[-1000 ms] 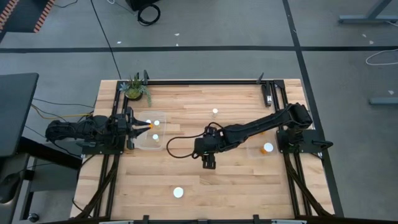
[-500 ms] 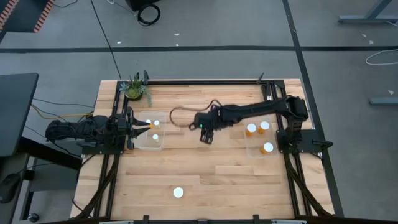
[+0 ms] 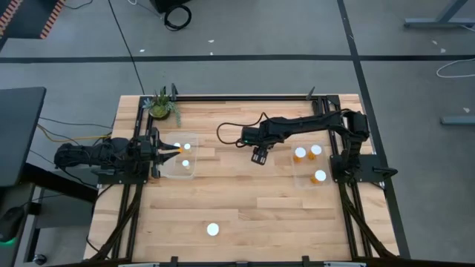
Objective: Pick and place medicine bottles into bin by pill shape (circle, oval)
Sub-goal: Put the yellow pill bottle into the left transparent bin
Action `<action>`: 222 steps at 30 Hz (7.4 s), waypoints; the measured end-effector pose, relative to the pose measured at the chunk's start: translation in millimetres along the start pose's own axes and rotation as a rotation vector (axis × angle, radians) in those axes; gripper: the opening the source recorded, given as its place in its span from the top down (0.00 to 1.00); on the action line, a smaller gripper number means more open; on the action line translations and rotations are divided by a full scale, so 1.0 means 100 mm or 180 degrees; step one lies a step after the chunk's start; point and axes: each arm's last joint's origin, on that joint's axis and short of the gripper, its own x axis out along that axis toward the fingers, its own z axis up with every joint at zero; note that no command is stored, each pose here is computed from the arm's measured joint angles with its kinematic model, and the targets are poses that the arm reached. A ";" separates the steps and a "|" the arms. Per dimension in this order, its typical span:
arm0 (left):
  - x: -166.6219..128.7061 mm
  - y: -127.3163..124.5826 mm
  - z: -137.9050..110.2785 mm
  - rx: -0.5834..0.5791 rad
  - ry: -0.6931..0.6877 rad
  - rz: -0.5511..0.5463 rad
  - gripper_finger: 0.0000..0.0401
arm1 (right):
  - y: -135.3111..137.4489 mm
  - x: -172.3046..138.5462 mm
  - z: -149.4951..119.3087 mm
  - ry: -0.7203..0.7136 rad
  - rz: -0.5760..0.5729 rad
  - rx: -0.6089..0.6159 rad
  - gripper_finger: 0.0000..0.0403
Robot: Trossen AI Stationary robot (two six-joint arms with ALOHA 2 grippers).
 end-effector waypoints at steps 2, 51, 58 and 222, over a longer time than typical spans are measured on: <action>0.00 0.00 0.00 0.0001 0.0003 0.0000 0.79 | -0.02 0.05 -0.02 0.0013 0.0012 -0.0015 0.44; 0.26 0.04 0.07 -0.0072 -0.0021 0.0801 0.87 | -0.60 0.06 -0.47 -0.0986 0.0006 0.0222 0.46; 0.42 0.13 0.03 -0.0111 0.0305 0.1135 0.93 | -0.63 0.26 -0.43 -0.0860 -0.0271 0.0281 0.46; 3.36 0.90 -0.49 -0.0923 0.3367 0.1257 0.49 | -0.34 -0.41 -1.35 -0.2489 0.0062 0.0326 0.46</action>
